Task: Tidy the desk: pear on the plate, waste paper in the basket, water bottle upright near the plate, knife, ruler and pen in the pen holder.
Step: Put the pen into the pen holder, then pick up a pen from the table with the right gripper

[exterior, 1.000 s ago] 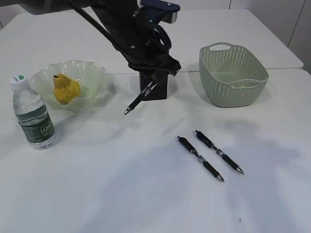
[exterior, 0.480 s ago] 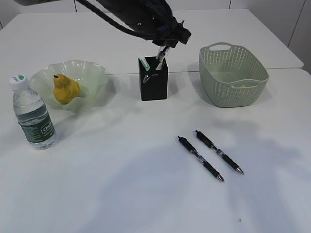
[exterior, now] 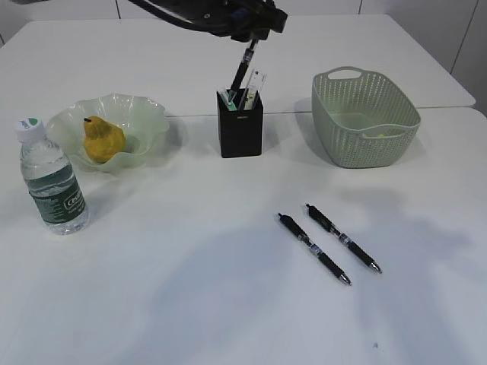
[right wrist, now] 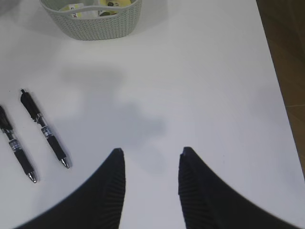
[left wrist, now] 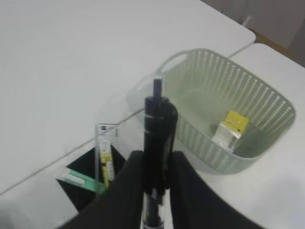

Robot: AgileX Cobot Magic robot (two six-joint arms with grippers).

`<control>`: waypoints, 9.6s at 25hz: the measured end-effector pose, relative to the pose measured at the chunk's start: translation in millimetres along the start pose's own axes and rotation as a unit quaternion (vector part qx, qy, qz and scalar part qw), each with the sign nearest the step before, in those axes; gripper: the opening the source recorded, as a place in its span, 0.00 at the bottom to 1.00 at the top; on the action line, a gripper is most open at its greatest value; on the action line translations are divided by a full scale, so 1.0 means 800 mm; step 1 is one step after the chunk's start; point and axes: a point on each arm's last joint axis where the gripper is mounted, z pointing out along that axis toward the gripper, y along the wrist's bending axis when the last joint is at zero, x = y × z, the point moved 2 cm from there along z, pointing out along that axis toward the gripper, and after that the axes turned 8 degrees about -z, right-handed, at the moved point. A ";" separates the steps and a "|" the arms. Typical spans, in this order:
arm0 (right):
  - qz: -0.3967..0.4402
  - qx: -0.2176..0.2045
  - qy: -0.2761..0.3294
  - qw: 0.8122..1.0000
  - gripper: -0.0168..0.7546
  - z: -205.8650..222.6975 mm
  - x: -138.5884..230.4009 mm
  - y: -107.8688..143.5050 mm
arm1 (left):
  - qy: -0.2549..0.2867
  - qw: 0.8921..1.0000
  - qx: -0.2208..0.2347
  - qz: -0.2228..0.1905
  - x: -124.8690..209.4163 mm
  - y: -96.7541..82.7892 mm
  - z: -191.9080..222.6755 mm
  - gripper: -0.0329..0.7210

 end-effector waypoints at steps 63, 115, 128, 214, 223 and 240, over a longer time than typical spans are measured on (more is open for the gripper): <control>0.002 -0.011 -0.011 1.000 0.43 0.000 -0.003 0.003 | -0.265 0.961 -0.052 -0.064 0.068 0.083 0.082 0.16; 0.005 -0.015 -0.014 1.000 0.43 0.000 -0.004 0.004 | -0.195 0.978 -0.052 -0.058 0.104 0.086 0.107 0.31; -0.020 -0.016 -0.015 1.000 0.43 0.000 -0.004 0.005 | -0.119 0.992 -0.037 -0.016 0.053 0.062 0.046 0.32; -0.300 -0.188 0.222 0.908 0.53 0.255 -0.074 0.183 | 0.307 0.950 -0.046 -0.045 0.211 0.025 -0.373 0.38; -0.313 -0.191 0.242 0.898 0.53 0.283 -0.064 0.201 | 0.311 0.948 -0.045 -0.048 0.218 0.025 -0.371 0.47; -0.310 -0.188 0.261 0.894 0.53 0.311 -0.053 0.211 | 0.341 0.937 -0.062 -0.037 0.238 0.033 -0.370 0.54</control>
